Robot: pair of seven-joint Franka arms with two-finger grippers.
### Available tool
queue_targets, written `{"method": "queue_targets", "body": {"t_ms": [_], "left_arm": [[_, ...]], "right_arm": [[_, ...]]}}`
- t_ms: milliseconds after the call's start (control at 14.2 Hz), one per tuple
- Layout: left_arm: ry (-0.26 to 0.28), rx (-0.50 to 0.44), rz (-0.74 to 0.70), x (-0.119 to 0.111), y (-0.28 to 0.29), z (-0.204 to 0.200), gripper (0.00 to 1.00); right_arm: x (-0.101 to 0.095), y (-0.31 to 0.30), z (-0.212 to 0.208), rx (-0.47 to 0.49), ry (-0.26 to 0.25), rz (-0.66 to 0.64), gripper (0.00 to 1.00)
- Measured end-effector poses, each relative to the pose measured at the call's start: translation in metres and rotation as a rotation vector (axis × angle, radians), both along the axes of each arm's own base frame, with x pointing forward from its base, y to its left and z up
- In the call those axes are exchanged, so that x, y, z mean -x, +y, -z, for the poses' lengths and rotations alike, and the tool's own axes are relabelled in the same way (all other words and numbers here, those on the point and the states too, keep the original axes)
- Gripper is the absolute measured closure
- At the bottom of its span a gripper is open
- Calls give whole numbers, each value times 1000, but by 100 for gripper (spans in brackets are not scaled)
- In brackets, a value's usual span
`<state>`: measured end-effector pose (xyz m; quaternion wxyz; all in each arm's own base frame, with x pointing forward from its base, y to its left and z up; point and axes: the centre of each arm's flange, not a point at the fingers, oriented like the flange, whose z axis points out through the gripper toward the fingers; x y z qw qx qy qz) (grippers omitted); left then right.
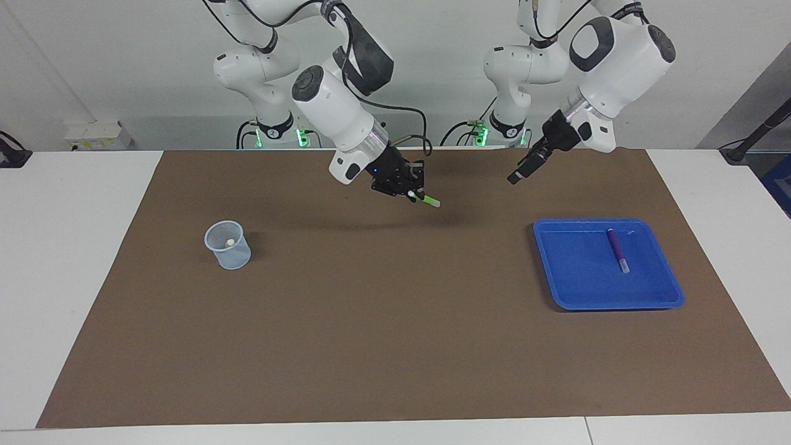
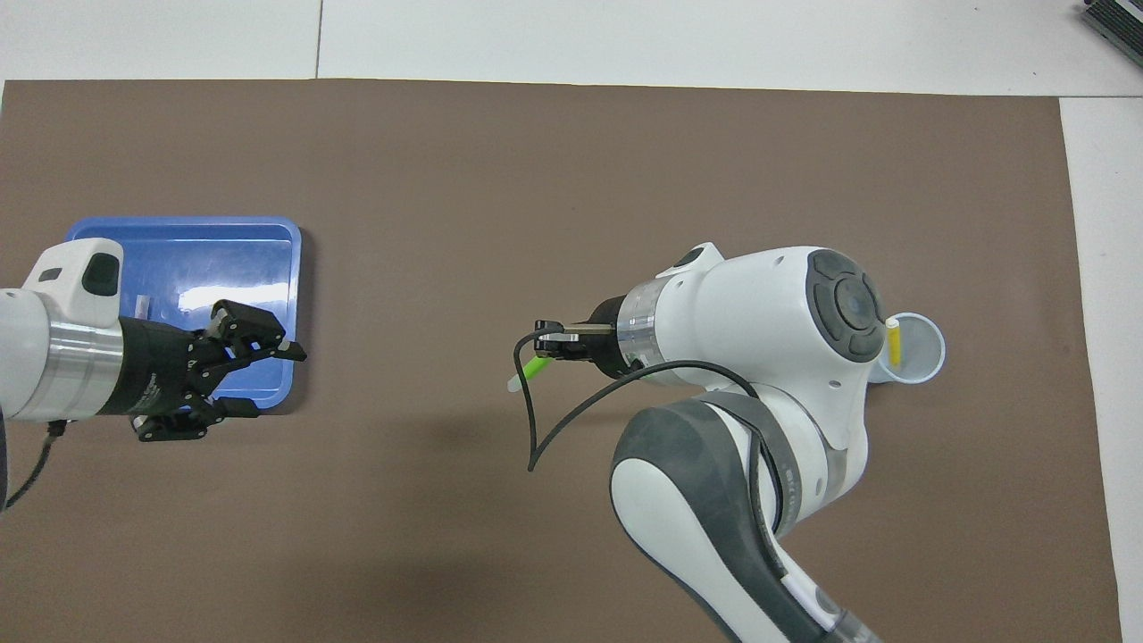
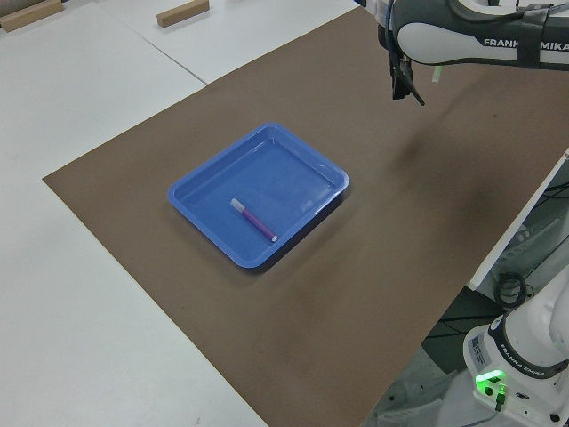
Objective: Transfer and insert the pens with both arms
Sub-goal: 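Lower the green pen into the clear cup with the right gripper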
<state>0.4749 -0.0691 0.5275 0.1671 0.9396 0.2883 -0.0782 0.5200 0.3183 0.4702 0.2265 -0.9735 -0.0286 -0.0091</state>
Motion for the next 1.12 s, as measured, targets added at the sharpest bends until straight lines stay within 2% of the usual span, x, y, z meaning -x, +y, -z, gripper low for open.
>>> {"method": "queue_targets", "body": {"t_ms": [281, 492, 633, 914, 1125], "left_arm": [[-98, -95, 269, -1, 62, 3, 20], [-149, -149, 438, 1, 105, 5, 20], [-177, -181, 500, -2, 127, 11, 21], [-207, -220, 563, -21, 156, 47, 20], [-228, -232, 586, -33, 179, 73, 20]], "right_arm": [[-8, -52, 4, 157, -44, -280, 81], [-13, -96, -9, 258, -64, -458, 81], [-17, -131, -20, 321, -85, -599, 81], [-28, -208, -40, 463, -106, -873, 81], [-35, -239, -41, 512, -128, -991, 81]]}}
